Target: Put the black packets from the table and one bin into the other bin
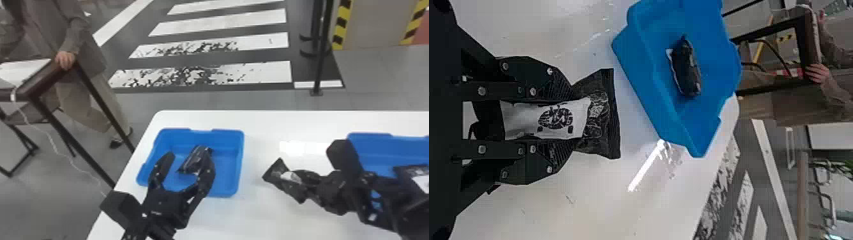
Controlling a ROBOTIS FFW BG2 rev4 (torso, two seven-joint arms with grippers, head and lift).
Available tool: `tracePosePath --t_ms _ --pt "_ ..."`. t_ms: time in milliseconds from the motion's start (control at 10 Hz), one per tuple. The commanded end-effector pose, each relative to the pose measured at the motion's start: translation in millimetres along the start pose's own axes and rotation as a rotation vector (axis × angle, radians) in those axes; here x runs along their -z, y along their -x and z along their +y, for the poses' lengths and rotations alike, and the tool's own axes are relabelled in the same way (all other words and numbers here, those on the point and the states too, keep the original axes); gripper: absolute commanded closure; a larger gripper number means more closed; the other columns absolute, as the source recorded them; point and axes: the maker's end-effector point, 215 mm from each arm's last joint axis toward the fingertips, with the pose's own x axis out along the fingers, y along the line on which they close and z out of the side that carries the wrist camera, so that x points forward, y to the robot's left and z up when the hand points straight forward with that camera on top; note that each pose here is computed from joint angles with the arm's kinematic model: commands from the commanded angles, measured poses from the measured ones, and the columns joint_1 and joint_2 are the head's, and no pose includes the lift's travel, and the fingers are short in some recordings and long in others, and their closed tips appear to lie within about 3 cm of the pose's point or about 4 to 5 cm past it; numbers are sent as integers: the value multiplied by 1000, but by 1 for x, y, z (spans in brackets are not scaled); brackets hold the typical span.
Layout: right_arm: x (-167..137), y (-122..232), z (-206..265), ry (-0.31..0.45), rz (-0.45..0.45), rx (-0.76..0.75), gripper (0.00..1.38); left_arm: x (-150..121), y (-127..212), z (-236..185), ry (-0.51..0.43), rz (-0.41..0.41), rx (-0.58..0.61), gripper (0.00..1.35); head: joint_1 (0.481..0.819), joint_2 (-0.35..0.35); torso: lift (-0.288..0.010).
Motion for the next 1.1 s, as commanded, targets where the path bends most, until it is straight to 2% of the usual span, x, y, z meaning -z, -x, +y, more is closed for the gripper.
tracePosePath --t_ms 0,100,300,400,500,600,700,800,1000 --pt "-26 53 -43 1 -103 167 906 1 1 2 5 -2 -3 205 695 264 -110" --pt "-17 96 -85 -28 -114 319 906 1 1 2 11 -3 -4 205 695 230 -110" --pt "18 176 -150 -85 -69 564 906 5 1 1 14 11 5 205 695 81 -110" --pt "36 206 -171 -112 -38 657 906 8 0 0 15 23 15 205 695 46 -110" --pt "53 217 -183 -141 1 694 894 9 0 0 14 25 16 205 695 -32 -110" --pt "62 214 -187 -149 20 687 619 8 0 1 12 22 15 205 695 -83 -110" --pt "56 210 -187 -134 -4 673 302 8 0 4 13 23 11 205 695 -106 -110" --pt "43 205 -183 -100 -47 654 91 14 -2 6 20 50 20 205 695 -106 -110" --pt "9 209 -148 -55 -247 606 124 24 -10 11 -7 98 32 205 695 -81 -110"
